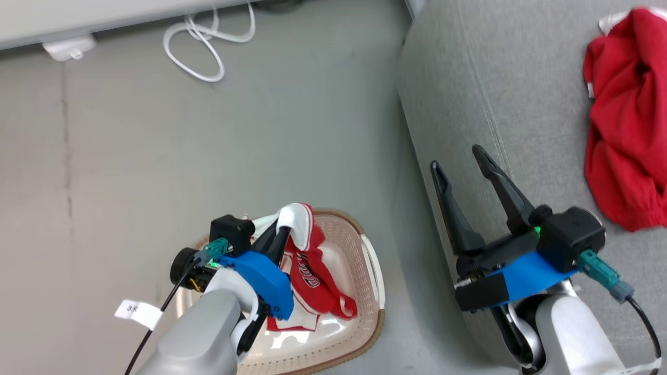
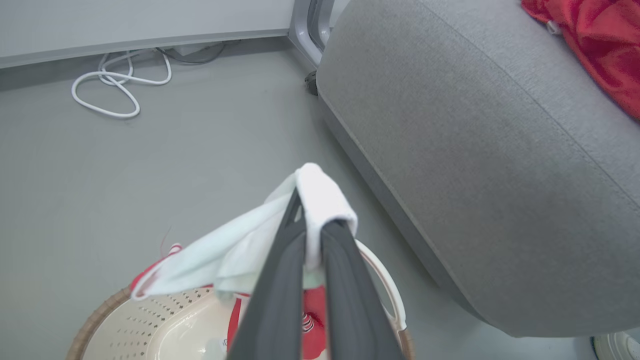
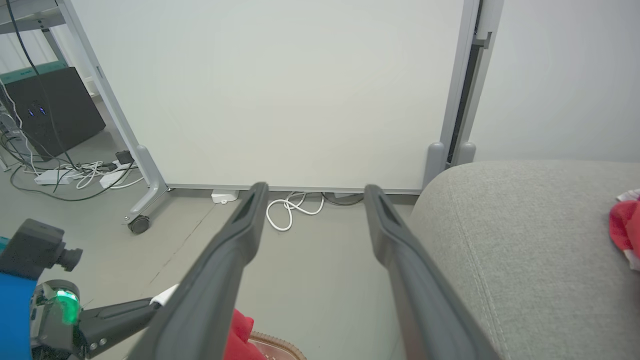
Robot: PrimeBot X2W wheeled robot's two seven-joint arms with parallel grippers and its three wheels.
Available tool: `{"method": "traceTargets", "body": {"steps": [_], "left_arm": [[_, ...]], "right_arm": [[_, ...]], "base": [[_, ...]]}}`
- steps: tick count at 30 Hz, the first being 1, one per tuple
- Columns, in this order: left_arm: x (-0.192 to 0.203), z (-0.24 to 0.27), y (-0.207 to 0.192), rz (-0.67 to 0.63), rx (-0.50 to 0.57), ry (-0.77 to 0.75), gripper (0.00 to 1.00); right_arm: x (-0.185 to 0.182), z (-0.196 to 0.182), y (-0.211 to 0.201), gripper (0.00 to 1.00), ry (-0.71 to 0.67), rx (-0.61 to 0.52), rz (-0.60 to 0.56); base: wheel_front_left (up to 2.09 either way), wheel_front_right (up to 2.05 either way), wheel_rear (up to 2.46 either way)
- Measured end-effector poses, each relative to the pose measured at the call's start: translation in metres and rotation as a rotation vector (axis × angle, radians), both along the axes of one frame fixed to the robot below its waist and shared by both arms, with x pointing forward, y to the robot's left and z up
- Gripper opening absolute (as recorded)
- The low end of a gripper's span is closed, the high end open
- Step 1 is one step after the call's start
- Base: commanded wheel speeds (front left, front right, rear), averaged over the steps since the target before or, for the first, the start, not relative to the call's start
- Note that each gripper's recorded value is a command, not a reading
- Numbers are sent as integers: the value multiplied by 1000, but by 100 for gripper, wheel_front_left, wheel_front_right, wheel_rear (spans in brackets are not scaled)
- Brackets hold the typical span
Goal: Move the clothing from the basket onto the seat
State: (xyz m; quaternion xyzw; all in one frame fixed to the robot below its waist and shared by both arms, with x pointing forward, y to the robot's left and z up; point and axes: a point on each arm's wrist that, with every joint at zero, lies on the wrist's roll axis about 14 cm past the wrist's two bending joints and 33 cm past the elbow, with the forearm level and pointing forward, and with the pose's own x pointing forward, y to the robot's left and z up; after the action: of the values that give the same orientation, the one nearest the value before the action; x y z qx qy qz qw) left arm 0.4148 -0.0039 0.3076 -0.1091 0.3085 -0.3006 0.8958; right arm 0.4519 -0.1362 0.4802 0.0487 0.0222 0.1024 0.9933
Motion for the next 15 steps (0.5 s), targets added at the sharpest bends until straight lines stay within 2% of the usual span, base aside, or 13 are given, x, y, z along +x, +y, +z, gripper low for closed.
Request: {"method": "traceTargets", "body": {"steps": [5,15], "left_arm": [[9,54,5,39,-55,-147,0],[2,126,4,20,-78,-351,0]], "right_arm": [[-14,18,3,100,-19,1,3],[-33,46,12,100,-68,14,25]], "base": [[0,0,0],[0,0,0]]}}
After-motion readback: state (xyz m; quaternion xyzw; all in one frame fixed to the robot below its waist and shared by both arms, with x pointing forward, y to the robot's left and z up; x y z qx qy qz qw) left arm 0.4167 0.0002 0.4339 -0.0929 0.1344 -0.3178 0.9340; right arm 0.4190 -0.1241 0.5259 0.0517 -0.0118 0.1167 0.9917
